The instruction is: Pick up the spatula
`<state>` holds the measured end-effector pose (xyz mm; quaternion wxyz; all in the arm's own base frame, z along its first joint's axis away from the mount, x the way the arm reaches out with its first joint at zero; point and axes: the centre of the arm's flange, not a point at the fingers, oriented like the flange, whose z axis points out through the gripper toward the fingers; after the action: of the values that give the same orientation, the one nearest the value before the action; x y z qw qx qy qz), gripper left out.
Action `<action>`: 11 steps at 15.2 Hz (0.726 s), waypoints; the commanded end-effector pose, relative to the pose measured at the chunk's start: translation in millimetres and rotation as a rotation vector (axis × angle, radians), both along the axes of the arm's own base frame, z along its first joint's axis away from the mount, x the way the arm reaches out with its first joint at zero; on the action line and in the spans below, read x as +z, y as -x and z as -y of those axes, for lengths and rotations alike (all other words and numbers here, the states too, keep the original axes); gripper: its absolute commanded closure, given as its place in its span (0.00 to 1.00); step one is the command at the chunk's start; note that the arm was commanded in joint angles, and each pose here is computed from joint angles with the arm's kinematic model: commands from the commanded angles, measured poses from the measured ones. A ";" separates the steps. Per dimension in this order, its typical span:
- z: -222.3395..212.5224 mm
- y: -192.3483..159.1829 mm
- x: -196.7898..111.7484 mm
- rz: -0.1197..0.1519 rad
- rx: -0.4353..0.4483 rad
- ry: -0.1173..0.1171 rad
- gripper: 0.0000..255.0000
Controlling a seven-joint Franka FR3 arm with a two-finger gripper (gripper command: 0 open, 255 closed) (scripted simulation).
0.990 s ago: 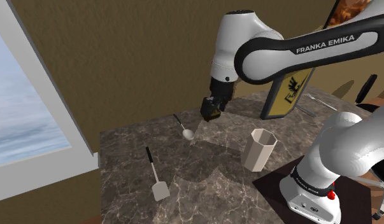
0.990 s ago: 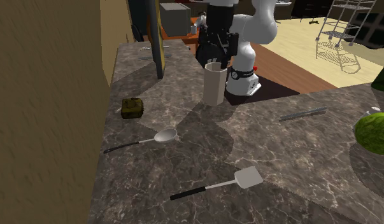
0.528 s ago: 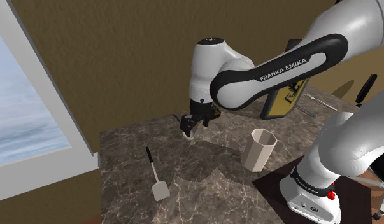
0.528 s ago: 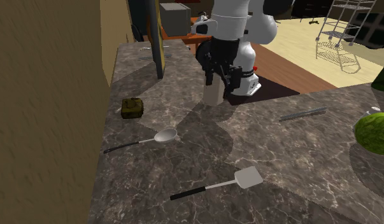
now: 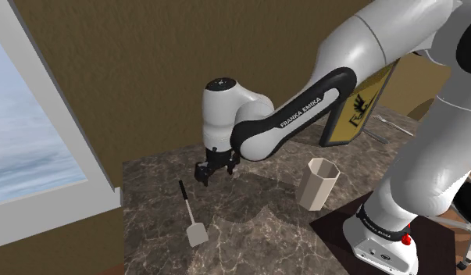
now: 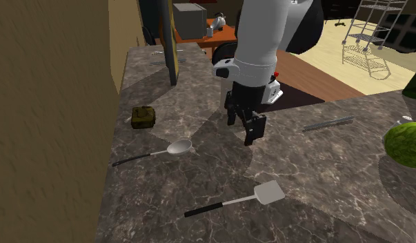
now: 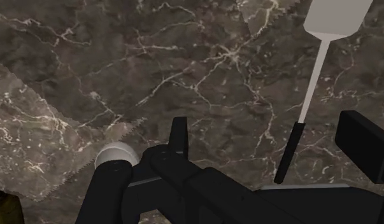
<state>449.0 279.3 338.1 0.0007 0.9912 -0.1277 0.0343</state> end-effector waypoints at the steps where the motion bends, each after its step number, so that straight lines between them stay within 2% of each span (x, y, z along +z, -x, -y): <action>1: -14.8 -14.5 -20.7 0.000 -0.029 0.001 0.00; 11: -84.7 -80.9 -107.5 -0.004 -0.158 0.006 0.00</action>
<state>524.6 355.5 238.2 0.0057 0.9795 -0.1990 0.0321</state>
